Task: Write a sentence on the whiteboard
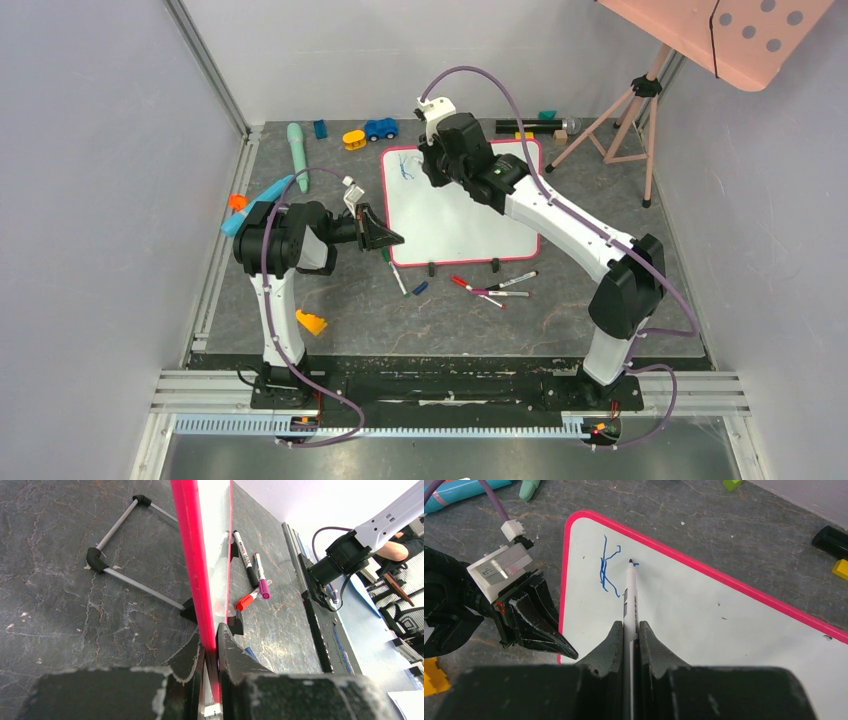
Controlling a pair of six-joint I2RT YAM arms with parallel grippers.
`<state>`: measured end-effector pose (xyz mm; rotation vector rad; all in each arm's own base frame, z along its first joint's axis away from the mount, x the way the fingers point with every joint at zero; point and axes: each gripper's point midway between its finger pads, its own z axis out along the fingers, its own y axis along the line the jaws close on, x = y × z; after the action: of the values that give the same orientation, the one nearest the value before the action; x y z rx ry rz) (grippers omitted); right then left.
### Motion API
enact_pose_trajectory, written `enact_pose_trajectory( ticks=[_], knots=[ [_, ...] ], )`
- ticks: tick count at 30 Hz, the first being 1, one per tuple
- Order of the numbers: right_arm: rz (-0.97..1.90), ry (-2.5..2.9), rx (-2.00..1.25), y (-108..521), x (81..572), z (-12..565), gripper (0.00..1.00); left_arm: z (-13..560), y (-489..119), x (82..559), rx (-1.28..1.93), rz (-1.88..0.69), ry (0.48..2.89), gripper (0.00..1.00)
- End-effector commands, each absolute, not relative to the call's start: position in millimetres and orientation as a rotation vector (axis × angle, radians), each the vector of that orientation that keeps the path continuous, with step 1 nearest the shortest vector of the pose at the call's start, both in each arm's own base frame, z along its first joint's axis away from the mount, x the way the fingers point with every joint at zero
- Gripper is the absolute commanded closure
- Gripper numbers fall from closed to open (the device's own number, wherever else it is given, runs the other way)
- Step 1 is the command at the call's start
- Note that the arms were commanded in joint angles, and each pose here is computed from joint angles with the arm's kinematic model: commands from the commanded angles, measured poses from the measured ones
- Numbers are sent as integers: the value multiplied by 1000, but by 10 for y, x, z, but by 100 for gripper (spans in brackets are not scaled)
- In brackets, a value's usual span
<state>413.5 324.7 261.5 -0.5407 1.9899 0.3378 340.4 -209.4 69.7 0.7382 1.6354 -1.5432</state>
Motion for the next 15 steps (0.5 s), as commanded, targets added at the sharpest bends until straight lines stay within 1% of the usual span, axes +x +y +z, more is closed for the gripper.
enact_pose_trajectory(
  ticks=[1,15],
  knots=[
    [361,1933,-519,3194,4091,2859,100,662,-2094,3392,889,-1448,1509,98],
    [346,1955,-515,3149,4065,2719,100,662,-2094,3391,890,-1448,1509,98]
  ],
)
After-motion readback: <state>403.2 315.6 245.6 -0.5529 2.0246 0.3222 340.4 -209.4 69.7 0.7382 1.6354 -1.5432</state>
